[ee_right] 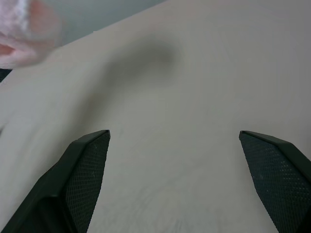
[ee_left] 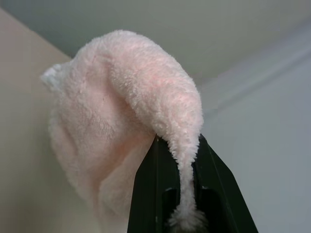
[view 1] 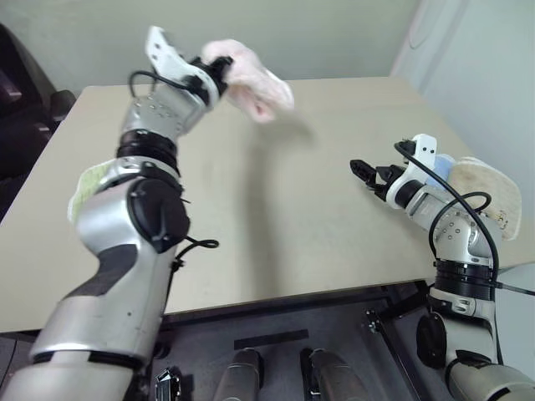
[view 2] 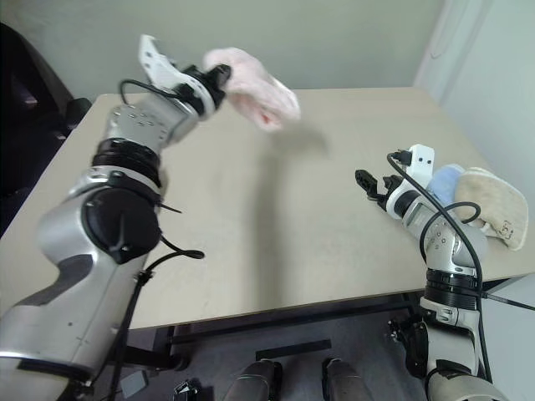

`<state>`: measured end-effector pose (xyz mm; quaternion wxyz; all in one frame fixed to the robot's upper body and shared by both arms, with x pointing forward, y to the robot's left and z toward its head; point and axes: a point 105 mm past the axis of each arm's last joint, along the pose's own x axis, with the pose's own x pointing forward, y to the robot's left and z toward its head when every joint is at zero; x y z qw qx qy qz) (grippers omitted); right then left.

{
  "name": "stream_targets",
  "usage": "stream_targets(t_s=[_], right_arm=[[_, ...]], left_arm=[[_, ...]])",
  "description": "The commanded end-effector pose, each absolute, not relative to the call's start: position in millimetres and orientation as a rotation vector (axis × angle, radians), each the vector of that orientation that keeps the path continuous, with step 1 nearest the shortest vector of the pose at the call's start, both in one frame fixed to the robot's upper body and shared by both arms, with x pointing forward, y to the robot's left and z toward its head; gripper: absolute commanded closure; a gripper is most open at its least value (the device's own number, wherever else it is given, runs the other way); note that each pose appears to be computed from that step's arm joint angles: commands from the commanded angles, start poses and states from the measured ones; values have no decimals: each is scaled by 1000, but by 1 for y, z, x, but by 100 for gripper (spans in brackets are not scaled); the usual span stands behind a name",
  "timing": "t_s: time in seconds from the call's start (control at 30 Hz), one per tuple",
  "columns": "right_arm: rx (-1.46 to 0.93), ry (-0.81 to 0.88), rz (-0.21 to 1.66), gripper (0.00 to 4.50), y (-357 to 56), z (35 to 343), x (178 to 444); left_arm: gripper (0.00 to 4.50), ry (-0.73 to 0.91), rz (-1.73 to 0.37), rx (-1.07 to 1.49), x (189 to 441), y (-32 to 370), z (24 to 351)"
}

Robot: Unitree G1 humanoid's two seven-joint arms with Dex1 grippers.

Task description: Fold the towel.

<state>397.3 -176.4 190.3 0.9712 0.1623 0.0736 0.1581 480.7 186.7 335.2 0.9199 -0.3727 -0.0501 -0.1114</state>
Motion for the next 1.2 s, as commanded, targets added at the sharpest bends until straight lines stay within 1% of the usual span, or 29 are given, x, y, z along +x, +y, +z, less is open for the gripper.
stream_targets(t_s=[0.03,0.13,0.2,0.37,0.43,0.5,0.6,0.73,0.93,1.0,1.1,1.2], right_arm=[[337,79,319,0,-180,206,396],[339,86,327,0,-178,204,397],[339,89,334,0,-176,204,398],[336,94,356,0,-170,205,402],[331,97,365,0,-168,205,404],[326,99,370,0,-167,205,405],[324,100,376,0,-165,205,407],[326,111,392,0,-161,203,408],[331,118,401,0,-157,200,407],[336,119,397,0,-157,198,406],[342,120,382,0,-160,195,404],[346,124,366,0,-165,192,403]], left_arm=[[447,-261,-47,-655,469,237,372],[447,-311,163,-622,459,285,368],[447,-350,266,-591,451,309,364],[447,-355,379,-624,445,335,337],[447,-358,473,-615,438,352,323],[447,-373,530,-618,433,363,316],[447,-393,525,-633,432,366,311],[447,-358,491,-655,438,359,304],[447,-432,474,-676,436,354,324],[447,-456,488,-651,435,353,323],[447,-480,592,-595,427,361,303],[447,-472,757,-558,409,376,269]])
